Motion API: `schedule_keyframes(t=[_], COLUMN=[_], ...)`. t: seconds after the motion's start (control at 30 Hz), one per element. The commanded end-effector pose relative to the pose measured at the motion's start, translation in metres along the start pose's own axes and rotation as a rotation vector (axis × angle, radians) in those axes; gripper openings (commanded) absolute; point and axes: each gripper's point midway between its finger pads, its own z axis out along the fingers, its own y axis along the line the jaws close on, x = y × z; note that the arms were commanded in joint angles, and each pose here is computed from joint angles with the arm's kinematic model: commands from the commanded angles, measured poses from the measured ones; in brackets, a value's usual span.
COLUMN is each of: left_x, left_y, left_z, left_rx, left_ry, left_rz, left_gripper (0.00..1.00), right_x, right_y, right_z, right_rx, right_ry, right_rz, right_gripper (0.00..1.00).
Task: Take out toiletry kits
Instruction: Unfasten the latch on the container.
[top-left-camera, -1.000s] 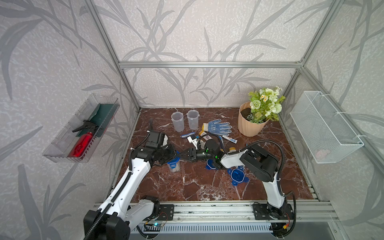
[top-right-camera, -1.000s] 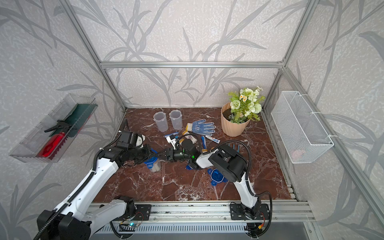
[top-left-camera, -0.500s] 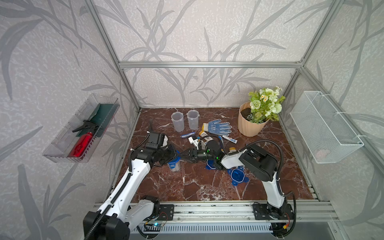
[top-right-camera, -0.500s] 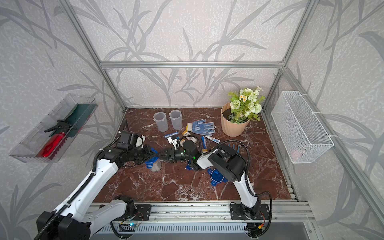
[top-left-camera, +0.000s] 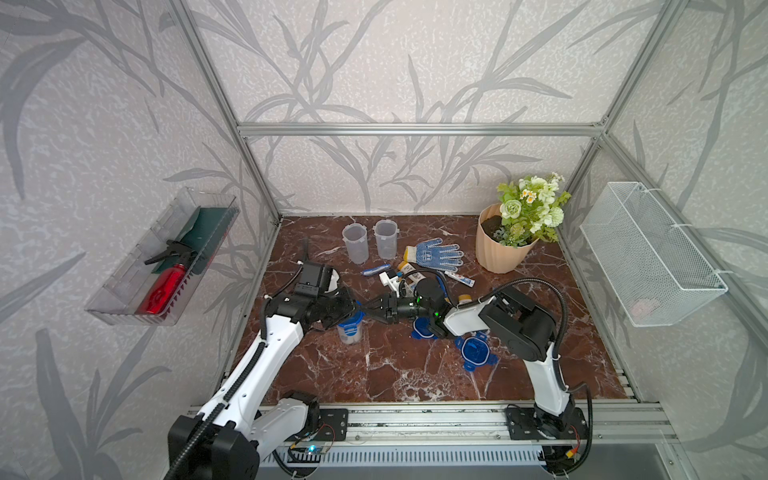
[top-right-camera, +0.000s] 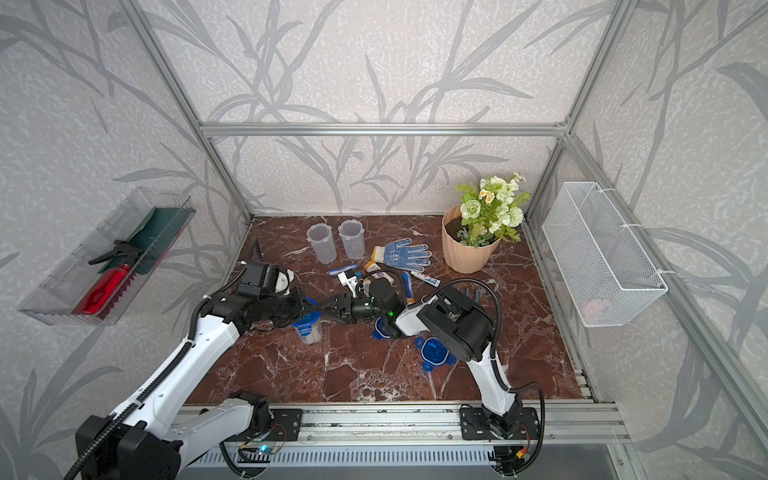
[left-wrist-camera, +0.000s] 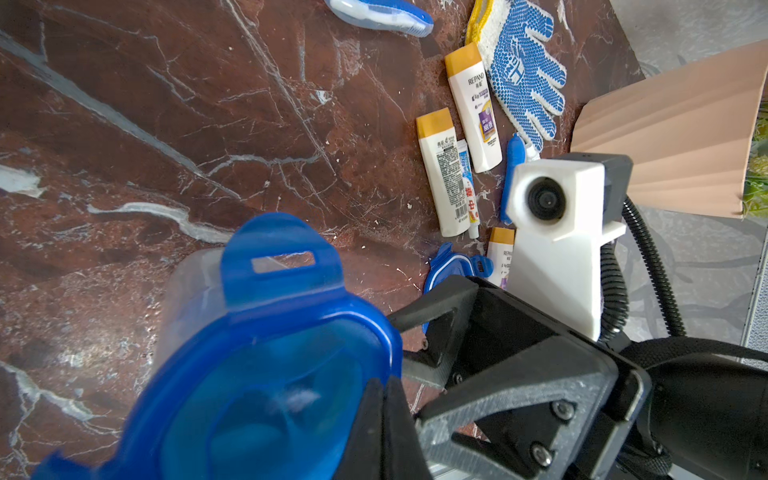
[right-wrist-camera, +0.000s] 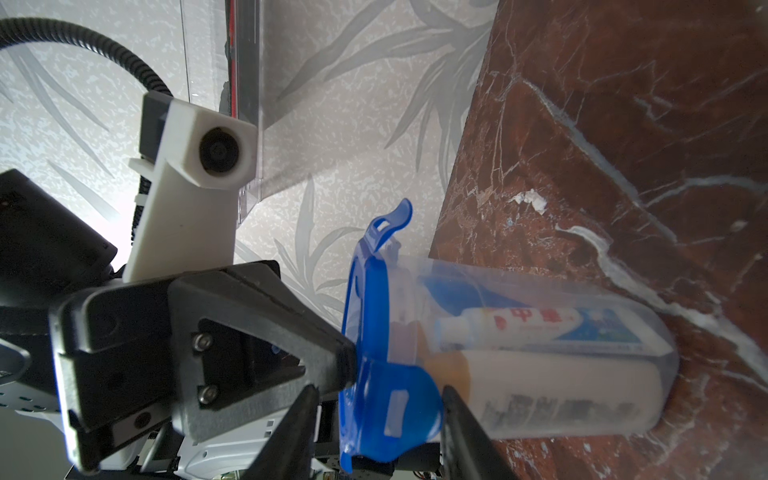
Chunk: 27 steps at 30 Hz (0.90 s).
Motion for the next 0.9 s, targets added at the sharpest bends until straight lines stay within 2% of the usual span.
schedule_keyframes(t=[0.0, 0.4, 0.5, 0.6, 0.67, 0.87], left_x=[0.077, 0.079, 0.078, 0.072, 0.067, 0.039], left_y=[0.099, 0.1, 0.098, 0.092, 0.085, 0.052], left_z=[0.006, 0.007, 0.006, 0.003, -0.001, -0.011], left_rx=[-0.427, -0.444, -0.435, -0.409, -0.385, -0.287], left_ry=[0.288, 0.298, 0.288, 0.261, 0.241, 0.157], left_rz=[-0.125, -0.117, -0.114, -0.098, -0.089, -0.052], left_gripper=[0.0, 0.0, 0.0, 0.0, 0.0, 0.0], right_x=[-0.027, -0.033, -0.034, -0.035, -0.033, -0.031], right_y=[0.115, 0.128, 0.119, 0.094, 0.074, 0.024], right_z=[-0.021, -0.028, -0.028, -0.029, -0.028, -0.033], right_rx=[-0.267, -0.285, -0.264, -0.175, -0.09, 0.18], right_ry=[-0.1, -0.113, -0.117, -0.119, -0.111, -0.097], right_rz=[-0.275, -0.3, -0.293, -0.279, -0.285, -0.329], right_gripper=[0.47, 0.47, 0.45, 0.33, 0.28, 0.27])
